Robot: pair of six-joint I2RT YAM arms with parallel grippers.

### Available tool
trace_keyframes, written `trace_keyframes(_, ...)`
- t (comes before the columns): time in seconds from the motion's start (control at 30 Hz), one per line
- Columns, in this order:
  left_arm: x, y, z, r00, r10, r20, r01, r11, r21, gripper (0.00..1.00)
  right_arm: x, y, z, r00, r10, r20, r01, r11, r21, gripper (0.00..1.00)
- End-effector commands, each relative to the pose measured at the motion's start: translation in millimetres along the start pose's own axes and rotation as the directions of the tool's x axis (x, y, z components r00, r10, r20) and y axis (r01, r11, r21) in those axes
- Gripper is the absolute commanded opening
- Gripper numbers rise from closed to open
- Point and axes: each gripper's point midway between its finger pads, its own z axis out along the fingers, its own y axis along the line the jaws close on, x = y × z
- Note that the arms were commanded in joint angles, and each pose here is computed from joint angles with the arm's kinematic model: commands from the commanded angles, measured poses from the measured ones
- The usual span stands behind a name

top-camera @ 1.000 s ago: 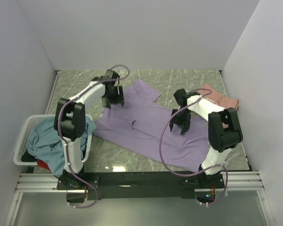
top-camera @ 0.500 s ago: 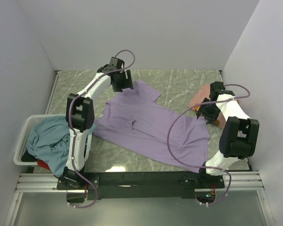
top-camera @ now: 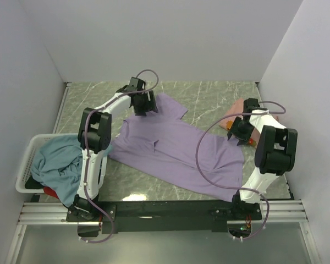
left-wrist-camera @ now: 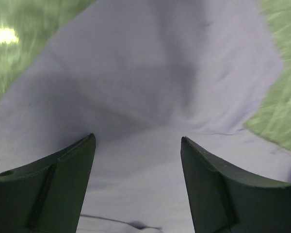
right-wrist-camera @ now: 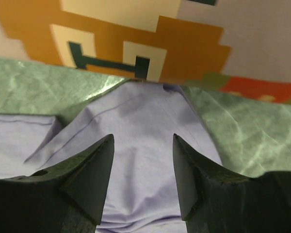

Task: Fold and stack the t-shirts
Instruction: Fold the tshirt

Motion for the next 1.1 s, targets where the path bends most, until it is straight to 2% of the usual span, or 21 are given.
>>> trace_keyframes(0.0,14.0,20.7,-0.9,0.999,-0.033,-0.021,0.032,0.999,-0.036,0.77,-7.2,7.2,11.3,0.999,0.034,-0.006,-0.034,0.999,-0.026,0.57)
trace_keyframes(0.2,40.2,76.0,-5.9,0.985,-0.153,-0.081,0.141,0.982,-0.128,0.76,11.8,-6.4,23.1,0.997,0.051,-0.053,-0.049,0.998,0.036,0.57)
trace_keyframes(0.3,48.1,85.4,-15.0,0.983,-0.163,-0.084,0.150,0.978,-0.143,0.76,25.1,-11.6,28.4,0.991,0.087,-0.100,-0.080,0.994,0.069,0.57)
trace_keyframes(0.57,69.2,86.6,-38.3,0.982,-0.165,-0.093,0.151,0.978,-0.143,0.76,58.3,-20.0,30.4,0.982,0.116,-0.150,-0.098,0.987,0.123,0.57)
trace_keyframes(0.73,76.1,92.8,-51.8,0.984,-0.151,-0.092,0.133,0.975,-0.180,0.76,73.9,-13.1,24.7,0.983,0.090,-0.160,-0.071,0.990,0.120,0.57)
trace_keyframes(0.9,84.3,97.6,-67.2,0.985,-0.149,-0.089,0.127,0.969,-0.213,0.77,75.4,0.4,15.9,0.988,0.068,-0.136,-0.055,0.994,0.098,0.57)
trace_keyframes(1.07,71.9,87.8,-74.9,0.990,-0.127,-0.068,0.112,0.976,-0.185,0.77,58.1,5.6,-1.6,0.995,0.060,-0.077,-0.053,0.995,0.089,0.57)
